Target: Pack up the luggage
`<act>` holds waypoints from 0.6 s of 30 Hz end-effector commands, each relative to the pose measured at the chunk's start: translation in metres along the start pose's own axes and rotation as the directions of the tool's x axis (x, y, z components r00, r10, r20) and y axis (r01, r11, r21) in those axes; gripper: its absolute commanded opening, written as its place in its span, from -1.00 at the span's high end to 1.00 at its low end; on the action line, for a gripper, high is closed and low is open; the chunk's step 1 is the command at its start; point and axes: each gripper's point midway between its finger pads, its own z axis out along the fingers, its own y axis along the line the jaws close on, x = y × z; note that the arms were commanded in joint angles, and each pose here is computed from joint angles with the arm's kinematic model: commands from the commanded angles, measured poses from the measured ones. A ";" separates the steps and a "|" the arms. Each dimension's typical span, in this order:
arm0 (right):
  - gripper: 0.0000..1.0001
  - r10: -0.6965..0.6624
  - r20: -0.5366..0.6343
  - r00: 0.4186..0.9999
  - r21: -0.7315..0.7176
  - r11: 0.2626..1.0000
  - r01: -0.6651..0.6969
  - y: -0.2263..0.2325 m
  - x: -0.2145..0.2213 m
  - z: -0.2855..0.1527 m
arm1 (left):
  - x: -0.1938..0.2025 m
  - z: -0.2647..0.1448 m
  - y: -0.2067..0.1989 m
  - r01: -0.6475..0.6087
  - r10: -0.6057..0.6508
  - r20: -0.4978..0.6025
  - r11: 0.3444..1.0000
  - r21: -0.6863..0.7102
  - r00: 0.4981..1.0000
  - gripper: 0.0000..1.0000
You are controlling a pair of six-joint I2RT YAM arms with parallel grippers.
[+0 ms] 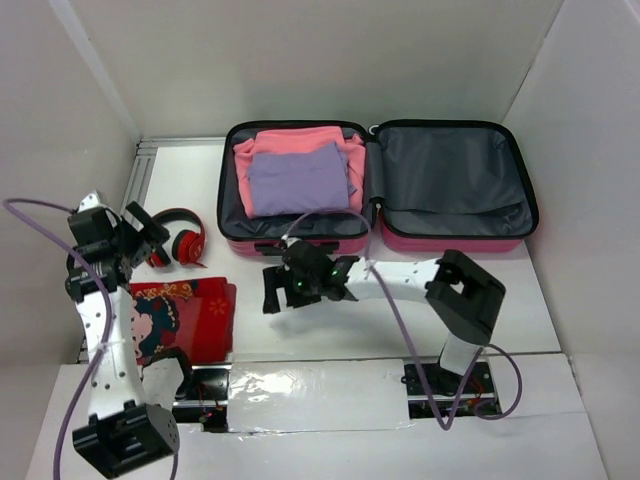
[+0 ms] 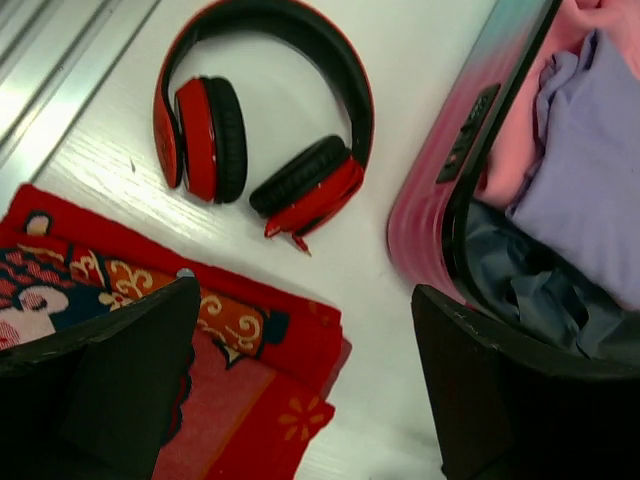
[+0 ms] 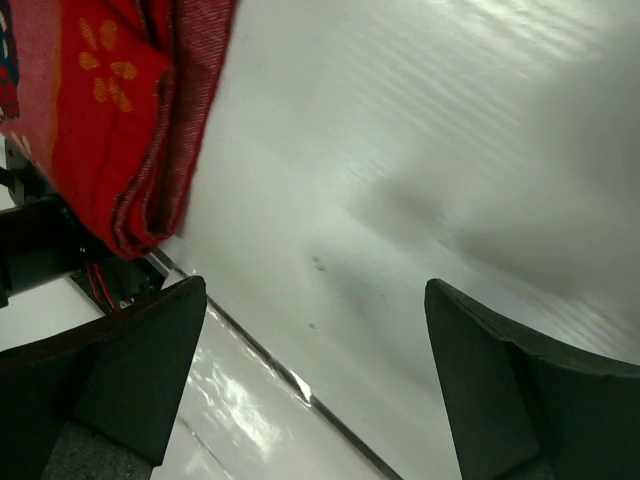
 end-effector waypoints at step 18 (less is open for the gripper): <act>-0.82 0.177 0.138 0.975 -0.143 0.977 -0.157 0.082 -0.012 0.148 | 0.003 -0.022 0.005 0.021 -0.023 0.116 1.000 0.023 0.993 -0.99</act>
